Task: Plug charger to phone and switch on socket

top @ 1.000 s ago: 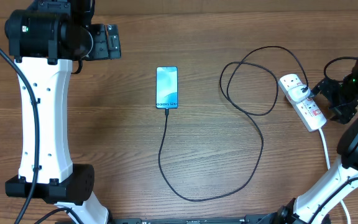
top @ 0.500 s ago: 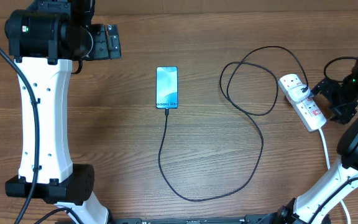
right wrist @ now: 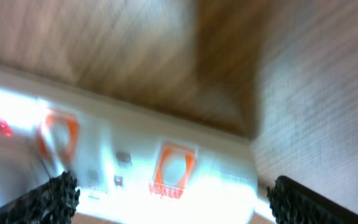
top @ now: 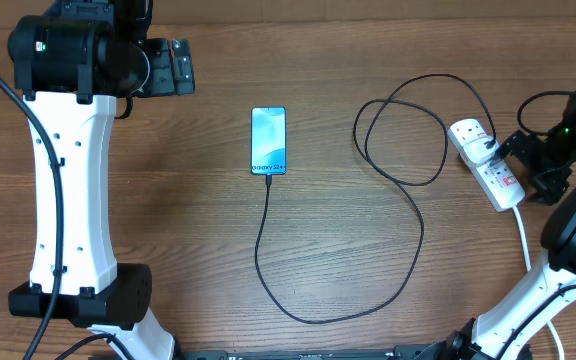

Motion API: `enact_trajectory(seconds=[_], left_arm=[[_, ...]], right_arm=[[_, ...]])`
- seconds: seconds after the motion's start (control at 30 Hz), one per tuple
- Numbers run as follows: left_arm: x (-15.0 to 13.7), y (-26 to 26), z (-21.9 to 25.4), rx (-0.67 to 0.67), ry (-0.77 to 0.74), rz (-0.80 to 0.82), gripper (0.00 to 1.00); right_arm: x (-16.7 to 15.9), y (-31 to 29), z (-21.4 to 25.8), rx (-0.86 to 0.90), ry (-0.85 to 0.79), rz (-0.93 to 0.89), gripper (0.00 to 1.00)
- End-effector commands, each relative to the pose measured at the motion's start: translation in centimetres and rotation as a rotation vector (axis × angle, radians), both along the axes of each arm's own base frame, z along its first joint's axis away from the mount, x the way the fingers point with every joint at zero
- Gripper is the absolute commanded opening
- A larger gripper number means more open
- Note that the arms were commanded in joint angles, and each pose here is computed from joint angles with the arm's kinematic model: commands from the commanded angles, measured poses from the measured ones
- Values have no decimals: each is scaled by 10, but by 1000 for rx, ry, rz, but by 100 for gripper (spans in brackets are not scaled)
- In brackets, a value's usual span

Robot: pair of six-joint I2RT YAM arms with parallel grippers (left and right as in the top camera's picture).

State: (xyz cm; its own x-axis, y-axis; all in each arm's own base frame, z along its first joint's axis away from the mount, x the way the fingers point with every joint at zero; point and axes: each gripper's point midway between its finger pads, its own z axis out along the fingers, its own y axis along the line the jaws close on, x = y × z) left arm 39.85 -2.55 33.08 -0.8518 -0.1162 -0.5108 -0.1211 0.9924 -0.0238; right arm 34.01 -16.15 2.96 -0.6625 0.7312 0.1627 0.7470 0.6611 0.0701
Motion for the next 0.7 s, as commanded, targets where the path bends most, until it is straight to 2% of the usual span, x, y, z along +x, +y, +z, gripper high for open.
enact_trajectory(seconds=[0.0,0.13,0.3,0.5,0.67], left_arm=[[-1,0,7,3,-25,8,100],[-1,-1,7,3,-25,8,100],[-1,-1,7,3,-25,8,100],[-1,-1,7,3,-25,8,100],[-1,-1,7,3,-25,8,100]], right_arm=[[16,-9,42,-44,-92,0,100],[13,-8,100,-95,-185,-9,100],[-8,8,175,-166,-321,-6,100],[-43,55,254,-244,-515,70,100],[-79,105,291,-269,-670,175,100]])
